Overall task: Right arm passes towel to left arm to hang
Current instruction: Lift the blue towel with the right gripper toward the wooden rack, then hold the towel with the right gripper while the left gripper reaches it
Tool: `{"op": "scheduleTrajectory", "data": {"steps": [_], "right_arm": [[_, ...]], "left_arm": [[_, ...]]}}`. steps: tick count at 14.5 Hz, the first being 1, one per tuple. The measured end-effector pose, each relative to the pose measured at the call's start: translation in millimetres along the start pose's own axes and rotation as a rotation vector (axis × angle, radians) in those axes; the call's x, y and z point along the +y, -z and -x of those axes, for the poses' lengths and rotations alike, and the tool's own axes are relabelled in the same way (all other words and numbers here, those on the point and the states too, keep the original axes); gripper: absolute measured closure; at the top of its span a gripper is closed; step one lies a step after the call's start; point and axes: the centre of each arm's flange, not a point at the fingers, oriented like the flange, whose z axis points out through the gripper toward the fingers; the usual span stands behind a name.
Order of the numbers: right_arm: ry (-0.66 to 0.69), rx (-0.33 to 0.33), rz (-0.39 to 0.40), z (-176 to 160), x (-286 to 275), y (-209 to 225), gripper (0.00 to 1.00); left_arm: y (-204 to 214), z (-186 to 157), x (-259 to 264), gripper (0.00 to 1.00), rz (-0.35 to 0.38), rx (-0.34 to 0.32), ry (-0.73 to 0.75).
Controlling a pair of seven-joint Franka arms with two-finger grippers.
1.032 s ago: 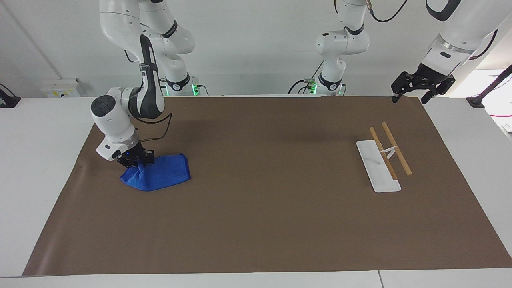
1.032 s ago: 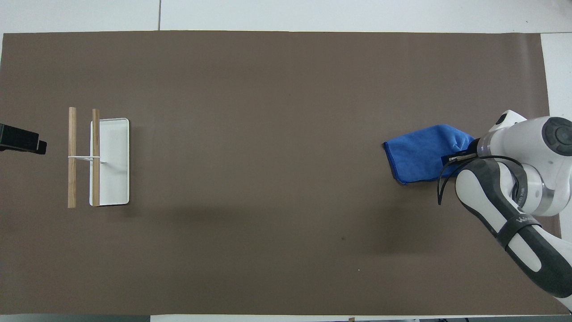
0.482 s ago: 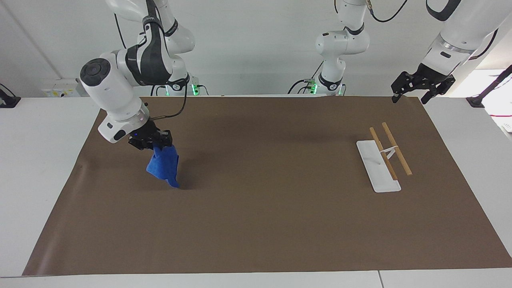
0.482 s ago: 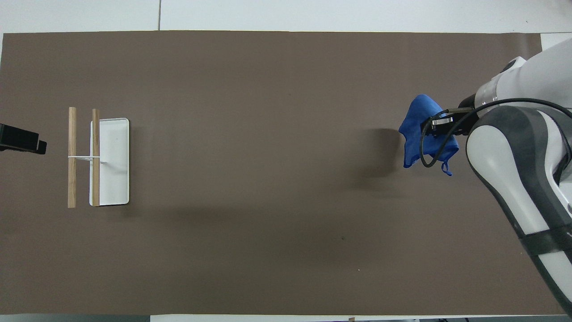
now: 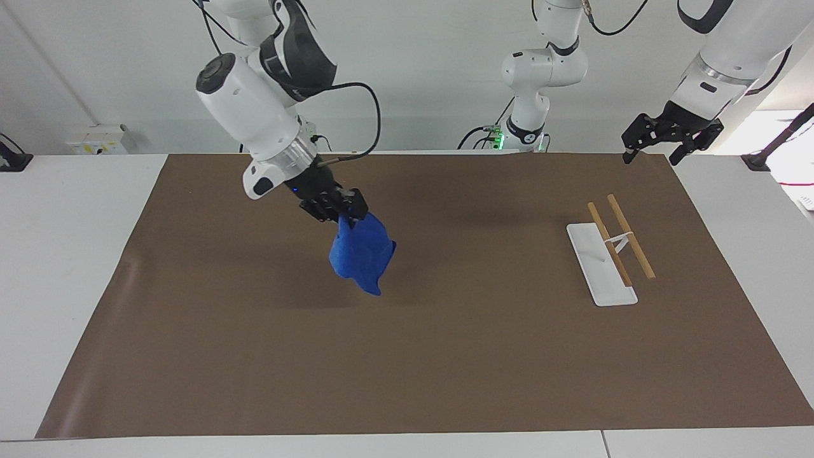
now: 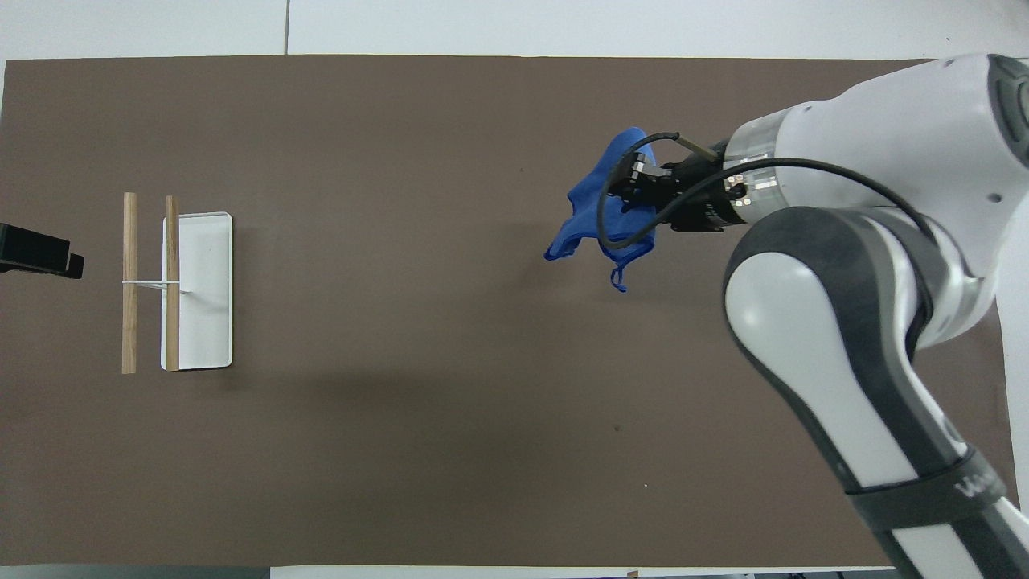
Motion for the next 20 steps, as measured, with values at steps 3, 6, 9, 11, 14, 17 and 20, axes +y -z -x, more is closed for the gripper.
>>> {"op": "scheduleTrajectory", "data": {"steps": [3, 6, 9, 11, 14, 17, 20], "right_arm": [[-0.211, -0.01, -0.207, 25.8, -41.0, -15.5, 0.89], [-0.385, -0.01, -0.331, 58.9, -74.9, -28.6, 0.89], [-0.574, -0.082, -0.413, 83.6, -92.0, -38.4, 0.89], [-0.703, -0.134, -0.491, 83.8, -92.7, -36.9, 0.89], [-0.829, -0.172, -0.554, 91.7, -97.0, -37.7, 0.89], [-0.871, -0.173, -0.582, 108.3, -105.4, -43.7, 0.89], [-0.874, -0.171, -0.582, 114.7, -108.0, -48.8, 0.89]], "left_arm": [[-0.4, 3.6, -5.0, 0.0, 0.002, -0.018, 0.01], [-1.9, 5.1, -4.7, 0.0, 0.003, -0.025, 0.01], [-11.9, 1.7, 4.0, 0.0, 0.007, -0.016, 0.044], [-20.6, -5.6, 25.1, 0.0, 0.041, 0.01, 0.124], [-35.2, -14.0, 58.1, 0.0, 0.119, 0.025, 0.312], [-53.7, -24.9, 79.5, 0.0, 0.243, 0.041, 0.571], [-69.4, -32.6, 99.5, 0.0, 0.37, 0.009, 0.86]]}}
